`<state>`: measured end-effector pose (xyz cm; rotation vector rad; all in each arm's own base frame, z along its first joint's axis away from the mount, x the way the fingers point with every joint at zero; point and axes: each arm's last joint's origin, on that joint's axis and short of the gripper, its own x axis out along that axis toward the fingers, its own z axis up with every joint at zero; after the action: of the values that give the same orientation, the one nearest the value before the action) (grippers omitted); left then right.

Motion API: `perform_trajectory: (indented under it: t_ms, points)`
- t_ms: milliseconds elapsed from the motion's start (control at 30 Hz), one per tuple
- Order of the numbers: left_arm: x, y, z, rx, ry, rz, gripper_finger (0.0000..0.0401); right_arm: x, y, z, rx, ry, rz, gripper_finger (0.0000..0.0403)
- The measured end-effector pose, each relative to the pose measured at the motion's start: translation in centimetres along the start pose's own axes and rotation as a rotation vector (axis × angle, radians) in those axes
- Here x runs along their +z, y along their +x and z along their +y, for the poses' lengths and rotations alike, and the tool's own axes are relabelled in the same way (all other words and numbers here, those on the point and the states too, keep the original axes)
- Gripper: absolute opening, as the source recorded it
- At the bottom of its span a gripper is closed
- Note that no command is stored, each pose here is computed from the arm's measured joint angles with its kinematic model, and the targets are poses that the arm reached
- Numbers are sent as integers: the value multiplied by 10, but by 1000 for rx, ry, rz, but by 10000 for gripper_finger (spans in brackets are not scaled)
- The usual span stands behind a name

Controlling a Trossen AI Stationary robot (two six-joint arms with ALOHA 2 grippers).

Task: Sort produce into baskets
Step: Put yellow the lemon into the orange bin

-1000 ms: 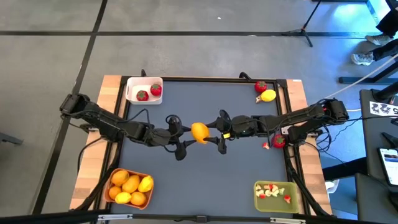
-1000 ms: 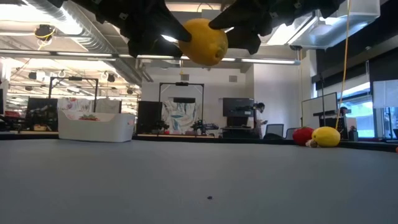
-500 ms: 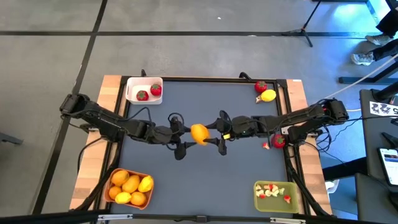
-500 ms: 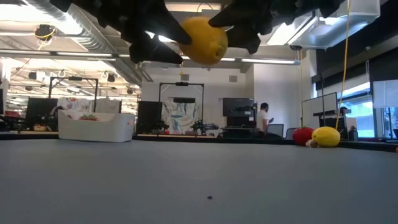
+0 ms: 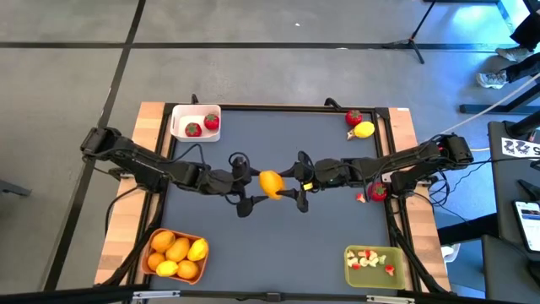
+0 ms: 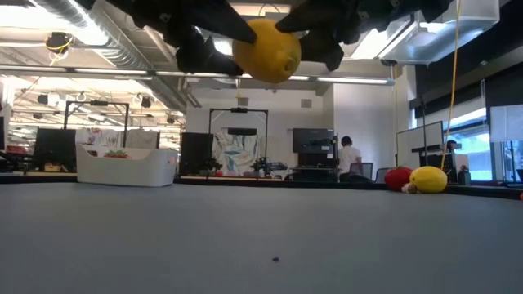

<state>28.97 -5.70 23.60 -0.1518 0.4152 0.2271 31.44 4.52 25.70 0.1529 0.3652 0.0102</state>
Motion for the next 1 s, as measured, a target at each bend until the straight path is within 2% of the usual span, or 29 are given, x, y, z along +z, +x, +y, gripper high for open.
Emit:
perform_trajectory:
  t_ms: [167,367,600,867,1000]
  points:
    - [1,-3,-6,-21,60,-5,387,0,0,1,30,-1,6,253]
    - [6,-3,-7,-31,47,-52,386,1,4,3,95,-30,-27,253]
    - [8,-4,-11,-119,5,-67,385,2,8,4,114,-45,-53,253]
    - [8,-4,-12,-149,-22,-55,324,2,8,5,120,-1,-55,255]
    - [9,-7,-11,-150,-31,-31,324,3,4,8,124,4,-56,277]
